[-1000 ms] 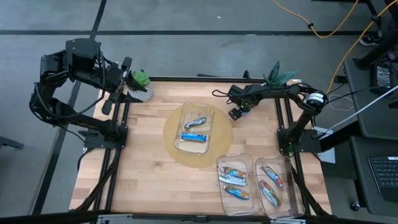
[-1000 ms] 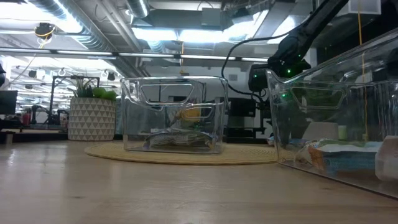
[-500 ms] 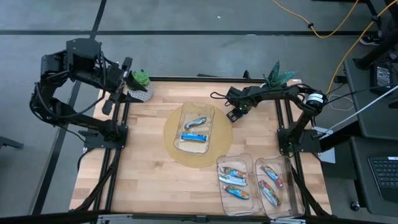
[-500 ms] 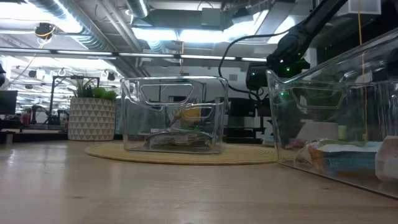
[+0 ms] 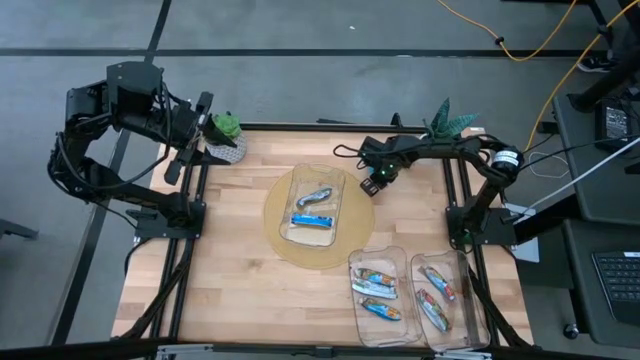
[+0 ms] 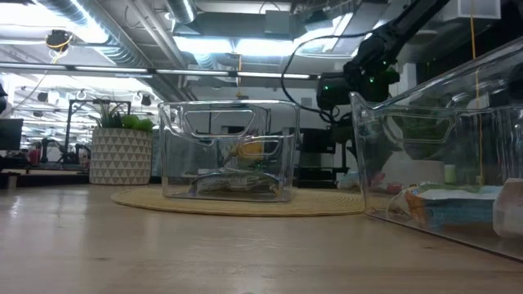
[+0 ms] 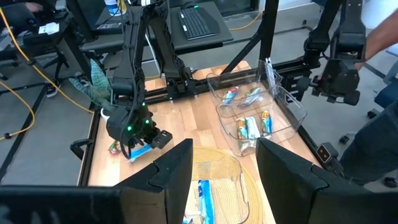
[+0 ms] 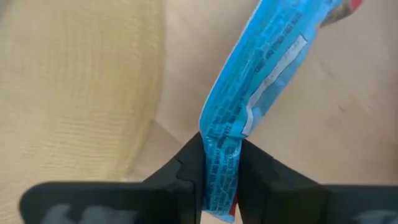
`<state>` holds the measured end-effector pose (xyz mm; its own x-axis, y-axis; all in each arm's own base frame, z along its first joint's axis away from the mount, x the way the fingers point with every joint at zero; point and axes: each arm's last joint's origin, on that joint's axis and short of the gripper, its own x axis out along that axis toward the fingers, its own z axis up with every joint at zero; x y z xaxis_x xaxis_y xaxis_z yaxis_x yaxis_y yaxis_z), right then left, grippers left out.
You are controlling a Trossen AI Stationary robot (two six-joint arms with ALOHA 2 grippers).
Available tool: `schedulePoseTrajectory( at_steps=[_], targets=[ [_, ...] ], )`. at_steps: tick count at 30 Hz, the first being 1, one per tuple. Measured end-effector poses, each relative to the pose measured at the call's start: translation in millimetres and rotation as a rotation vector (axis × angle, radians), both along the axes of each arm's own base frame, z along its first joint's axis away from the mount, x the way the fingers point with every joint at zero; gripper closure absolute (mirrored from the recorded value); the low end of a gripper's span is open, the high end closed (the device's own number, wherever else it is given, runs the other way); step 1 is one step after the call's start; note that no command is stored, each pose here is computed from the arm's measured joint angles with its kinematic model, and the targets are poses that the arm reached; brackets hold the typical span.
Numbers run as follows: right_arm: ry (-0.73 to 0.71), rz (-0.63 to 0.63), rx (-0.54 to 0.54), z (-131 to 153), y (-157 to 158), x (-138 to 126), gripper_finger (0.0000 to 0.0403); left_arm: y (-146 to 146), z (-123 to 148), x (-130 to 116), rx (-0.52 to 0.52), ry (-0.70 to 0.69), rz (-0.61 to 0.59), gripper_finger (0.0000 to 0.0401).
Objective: Pick and place Granola Bars by type
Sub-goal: Put the red granola bar pack into the bottom right transparent bin
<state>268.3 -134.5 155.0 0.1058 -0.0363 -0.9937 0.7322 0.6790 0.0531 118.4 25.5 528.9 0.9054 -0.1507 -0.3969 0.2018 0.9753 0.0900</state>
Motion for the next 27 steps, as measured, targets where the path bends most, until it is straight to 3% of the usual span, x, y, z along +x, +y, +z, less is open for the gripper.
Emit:
schedulePoseTrajectory(
  at_steps=[8, 16, 22, 27],
  targets=[
    [0.017, 0.067, -0.008, 23.4, 6.7, 13.0, 0.0356, -0.1, 0.1, -0.1, 0.000, -0.001, 0.000, 0.0233],
    [0.084, 0.147, -0.046, 50.0, 21.4, 23.5, 0.0338, -0.1, 0.1, -0.1, 0.000, 0.000, -0.001, 0.0233],
    [0.080, 0.215, -0.055, 74.5, 36.0, 31.9, 0.0359, 0.0, 0.0, -0.1, 0.000, 0.000, -0.001, 0.0233],
    [0.015, 0.224, -0.168, 109.2, 50.2, 26.4, 0.0351, -0.1, 0.0, -0.2, 0.022, -0.004, -0.010, 0.0233]
  ],
)
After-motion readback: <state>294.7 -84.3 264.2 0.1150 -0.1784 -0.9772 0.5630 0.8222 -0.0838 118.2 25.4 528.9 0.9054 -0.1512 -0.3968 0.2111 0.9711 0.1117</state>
